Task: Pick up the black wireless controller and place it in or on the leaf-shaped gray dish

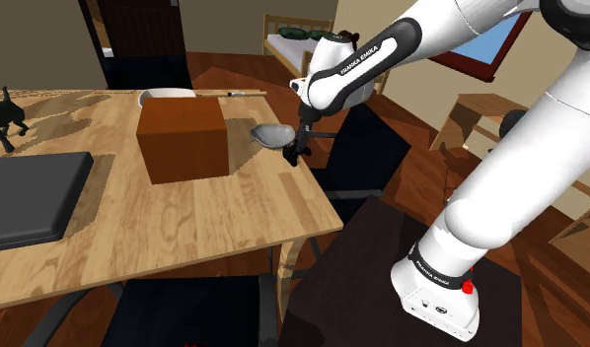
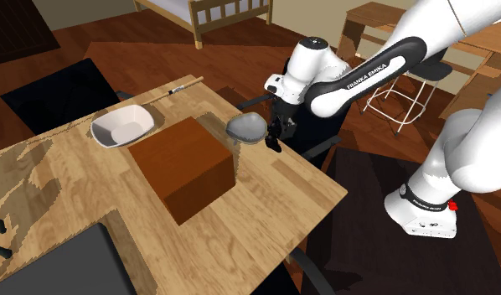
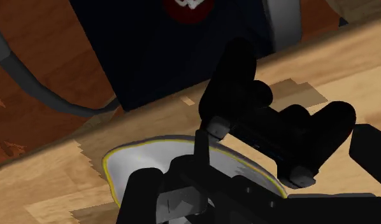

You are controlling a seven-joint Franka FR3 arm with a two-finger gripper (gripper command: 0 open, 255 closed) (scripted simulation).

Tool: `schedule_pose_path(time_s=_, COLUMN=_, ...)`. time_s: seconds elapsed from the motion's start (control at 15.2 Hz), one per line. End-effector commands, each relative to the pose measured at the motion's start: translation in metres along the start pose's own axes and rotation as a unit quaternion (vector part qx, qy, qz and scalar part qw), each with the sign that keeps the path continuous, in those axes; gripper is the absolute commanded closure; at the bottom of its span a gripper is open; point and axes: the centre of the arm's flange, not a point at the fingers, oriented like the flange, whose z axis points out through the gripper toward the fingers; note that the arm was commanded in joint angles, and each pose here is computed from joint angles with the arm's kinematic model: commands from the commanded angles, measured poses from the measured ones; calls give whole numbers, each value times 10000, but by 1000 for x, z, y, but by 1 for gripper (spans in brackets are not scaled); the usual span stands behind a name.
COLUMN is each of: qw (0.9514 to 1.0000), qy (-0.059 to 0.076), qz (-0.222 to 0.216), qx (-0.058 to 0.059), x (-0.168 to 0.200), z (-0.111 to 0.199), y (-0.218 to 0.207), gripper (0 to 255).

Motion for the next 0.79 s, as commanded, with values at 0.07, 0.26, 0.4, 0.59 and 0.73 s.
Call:
schedule_pose_path(time_s=0.07, qw=9950, qy=701, qz=-589, qx=-390, x=-42, z=10, y=7, gripper=0)
schedule_pose_path(time_s=0.26, qw=9950, qy=702, qz=-589, qx=-390, x=-40, z=26, y=8, gripper=0)
schedule_pose_path(time_s=0.4, qw=9950, qy=701, qz=-589, qx=-390, x=-38, z=36, y=9, gripper=0)
schedule_pose_path(time_s=0.59, qw=9950, qy=701, qz=-589, qx=-390, x=-37, z=44, y=10, gripper=0)
schedule_pose_path(time_s=0.73, qw=9950, qy=701, qz=-589, qx=-390, x=-37, z=44, y=10, gripper=0)
